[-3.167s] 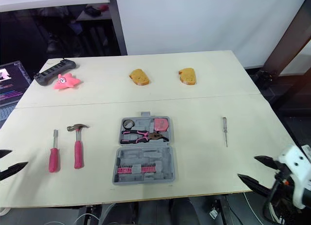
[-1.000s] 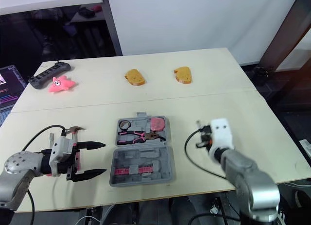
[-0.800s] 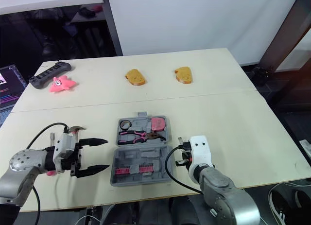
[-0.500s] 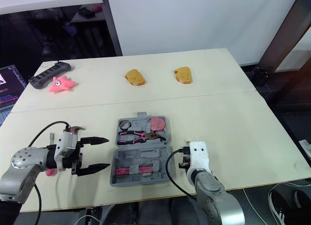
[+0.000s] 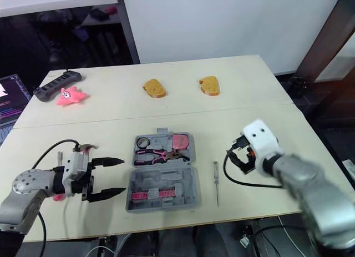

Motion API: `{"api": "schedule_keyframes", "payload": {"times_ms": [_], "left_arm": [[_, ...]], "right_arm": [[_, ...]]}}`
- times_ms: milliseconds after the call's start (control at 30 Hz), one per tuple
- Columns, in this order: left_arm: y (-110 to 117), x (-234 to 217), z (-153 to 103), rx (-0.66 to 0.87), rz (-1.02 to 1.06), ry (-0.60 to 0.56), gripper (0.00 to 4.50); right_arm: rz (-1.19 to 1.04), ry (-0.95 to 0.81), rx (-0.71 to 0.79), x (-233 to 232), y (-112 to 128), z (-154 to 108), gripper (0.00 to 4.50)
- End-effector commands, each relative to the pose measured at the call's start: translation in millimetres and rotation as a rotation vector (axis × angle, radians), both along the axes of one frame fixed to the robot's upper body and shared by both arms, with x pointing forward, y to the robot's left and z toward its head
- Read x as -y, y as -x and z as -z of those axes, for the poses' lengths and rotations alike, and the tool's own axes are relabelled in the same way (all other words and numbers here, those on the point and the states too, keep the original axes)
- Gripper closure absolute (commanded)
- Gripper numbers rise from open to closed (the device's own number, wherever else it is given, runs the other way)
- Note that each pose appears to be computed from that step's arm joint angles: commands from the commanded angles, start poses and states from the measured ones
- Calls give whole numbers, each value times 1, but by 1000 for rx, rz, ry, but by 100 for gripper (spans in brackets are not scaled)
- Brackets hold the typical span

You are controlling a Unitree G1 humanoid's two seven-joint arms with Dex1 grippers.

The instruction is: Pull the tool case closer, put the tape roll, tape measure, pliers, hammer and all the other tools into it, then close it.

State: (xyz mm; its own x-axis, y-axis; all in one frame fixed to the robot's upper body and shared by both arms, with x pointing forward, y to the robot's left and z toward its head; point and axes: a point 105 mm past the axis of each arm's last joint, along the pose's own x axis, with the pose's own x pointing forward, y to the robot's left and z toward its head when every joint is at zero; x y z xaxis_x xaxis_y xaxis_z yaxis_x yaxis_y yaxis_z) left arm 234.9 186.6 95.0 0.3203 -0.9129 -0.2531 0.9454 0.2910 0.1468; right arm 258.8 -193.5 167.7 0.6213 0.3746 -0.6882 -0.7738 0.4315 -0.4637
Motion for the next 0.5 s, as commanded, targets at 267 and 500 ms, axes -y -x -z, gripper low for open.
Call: {"api": "schedule_keyframes", "payload": {"times_ms": [267, 500], "left_arm": [[1, 14, -4, 29, 45, 13, 0], [4, 15, -3, 27, 38, 16, 0]], "right_arm": [[-1019, 679, -163, -44, -6, 62, 5], [-1200, 887, -197, -57, -20, 84, 5]]}}
